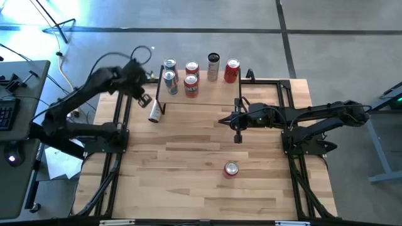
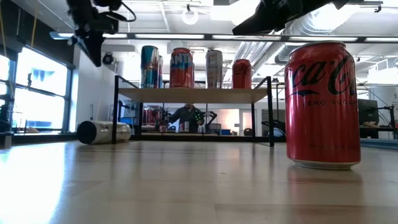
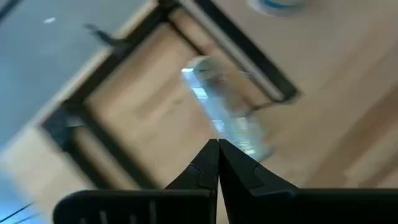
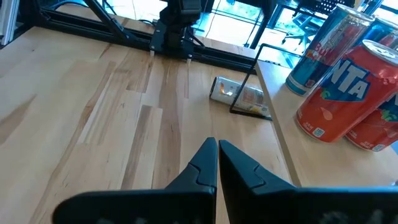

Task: Place canned beverage on shelf
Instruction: Put the white and yellow soda can on the shelf aligned with the other white and yellow soda can

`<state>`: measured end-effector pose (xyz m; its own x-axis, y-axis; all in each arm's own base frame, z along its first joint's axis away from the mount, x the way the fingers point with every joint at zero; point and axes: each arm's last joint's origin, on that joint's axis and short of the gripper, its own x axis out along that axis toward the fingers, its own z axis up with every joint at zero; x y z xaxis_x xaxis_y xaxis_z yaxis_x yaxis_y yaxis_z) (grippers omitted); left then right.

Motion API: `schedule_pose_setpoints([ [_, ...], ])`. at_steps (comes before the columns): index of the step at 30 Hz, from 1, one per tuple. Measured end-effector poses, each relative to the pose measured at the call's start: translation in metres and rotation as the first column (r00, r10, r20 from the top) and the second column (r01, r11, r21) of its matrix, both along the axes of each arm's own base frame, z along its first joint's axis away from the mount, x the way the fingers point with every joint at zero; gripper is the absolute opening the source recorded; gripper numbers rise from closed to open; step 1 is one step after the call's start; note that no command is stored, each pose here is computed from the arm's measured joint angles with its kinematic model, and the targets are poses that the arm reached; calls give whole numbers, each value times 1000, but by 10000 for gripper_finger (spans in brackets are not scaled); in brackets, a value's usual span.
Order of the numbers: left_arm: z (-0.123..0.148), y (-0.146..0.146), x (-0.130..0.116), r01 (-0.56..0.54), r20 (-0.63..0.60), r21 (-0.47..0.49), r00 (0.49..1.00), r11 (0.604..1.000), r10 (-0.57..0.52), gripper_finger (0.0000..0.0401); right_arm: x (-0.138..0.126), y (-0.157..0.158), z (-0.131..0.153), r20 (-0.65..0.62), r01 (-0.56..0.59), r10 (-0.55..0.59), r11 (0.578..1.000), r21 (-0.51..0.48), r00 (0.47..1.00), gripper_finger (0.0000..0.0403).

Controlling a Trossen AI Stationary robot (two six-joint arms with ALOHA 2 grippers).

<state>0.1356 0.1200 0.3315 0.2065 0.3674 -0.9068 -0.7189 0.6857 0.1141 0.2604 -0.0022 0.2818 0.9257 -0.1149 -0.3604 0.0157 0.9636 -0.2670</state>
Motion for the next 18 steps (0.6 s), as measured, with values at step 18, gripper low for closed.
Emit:
schedule_pose_setpoints([
  [18,-87,-55,7,-185,14,-134,982,974,188,91,0,10,1,14,-37,37,999,1,999,0],
])
